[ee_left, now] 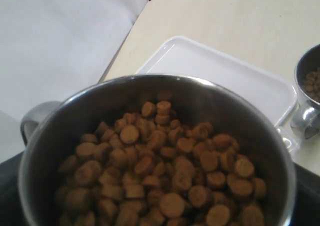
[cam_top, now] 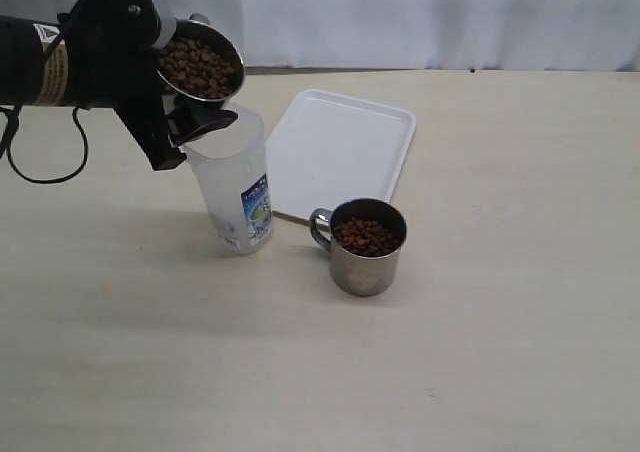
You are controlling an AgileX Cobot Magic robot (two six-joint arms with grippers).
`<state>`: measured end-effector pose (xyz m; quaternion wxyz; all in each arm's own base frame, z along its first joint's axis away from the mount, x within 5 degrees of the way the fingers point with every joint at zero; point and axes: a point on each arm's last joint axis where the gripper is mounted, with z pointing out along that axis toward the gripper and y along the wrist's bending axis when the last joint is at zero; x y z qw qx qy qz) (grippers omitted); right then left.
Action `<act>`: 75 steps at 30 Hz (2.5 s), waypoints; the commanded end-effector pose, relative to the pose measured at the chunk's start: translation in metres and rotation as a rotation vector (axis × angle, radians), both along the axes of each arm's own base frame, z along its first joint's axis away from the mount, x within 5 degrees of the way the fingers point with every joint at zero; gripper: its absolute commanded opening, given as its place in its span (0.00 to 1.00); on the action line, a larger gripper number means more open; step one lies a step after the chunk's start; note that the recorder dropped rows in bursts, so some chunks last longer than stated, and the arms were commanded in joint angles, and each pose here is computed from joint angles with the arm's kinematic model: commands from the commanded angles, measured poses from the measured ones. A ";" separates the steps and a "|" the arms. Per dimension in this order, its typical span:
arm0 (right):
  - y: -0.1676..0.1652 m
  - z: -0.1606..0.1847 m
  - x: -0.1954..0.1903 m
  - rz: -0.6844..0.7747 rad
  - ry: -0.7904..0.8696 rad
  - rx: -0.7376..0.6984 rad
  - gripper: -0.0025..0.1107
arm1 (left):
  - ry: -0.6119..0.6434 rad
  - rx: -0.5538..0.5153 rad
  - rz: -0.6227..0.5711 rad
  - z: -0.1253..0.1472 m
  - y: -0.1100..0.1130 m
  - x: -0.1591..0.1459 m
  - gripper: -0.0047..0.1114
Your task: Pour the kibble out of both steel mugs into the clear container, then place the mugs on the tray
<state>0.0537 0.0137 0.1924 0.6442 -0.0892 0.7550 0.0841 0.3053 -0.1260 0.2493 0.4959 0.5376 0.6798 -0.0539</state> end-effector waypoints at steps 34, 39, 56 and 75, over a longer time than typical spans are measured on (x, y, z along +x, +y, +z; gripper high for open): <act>0.000 -0.001 0.000 0.004 -0.008 -0.004 0.07 | -0.202 0.175 0.192 0.031 0.024 0.002 0.04; 0.000 -0.001 0.000 0.004 -0.008 -0.004 0.07 | -0.240 0.234 0.189 0.032 0.027 0.003 0.04; 0.000 -0.001 0.000 0.004 -0.008 -0.004 0.07 | -0.285 0.361 0.092 0.020 0.027 -0.002 0.04; 0.000 -0.001 0.000 0.004 -0.008 -0.004 0.07 | -0.324 0.394 0.010 0.020 0.006 -0.008 0.04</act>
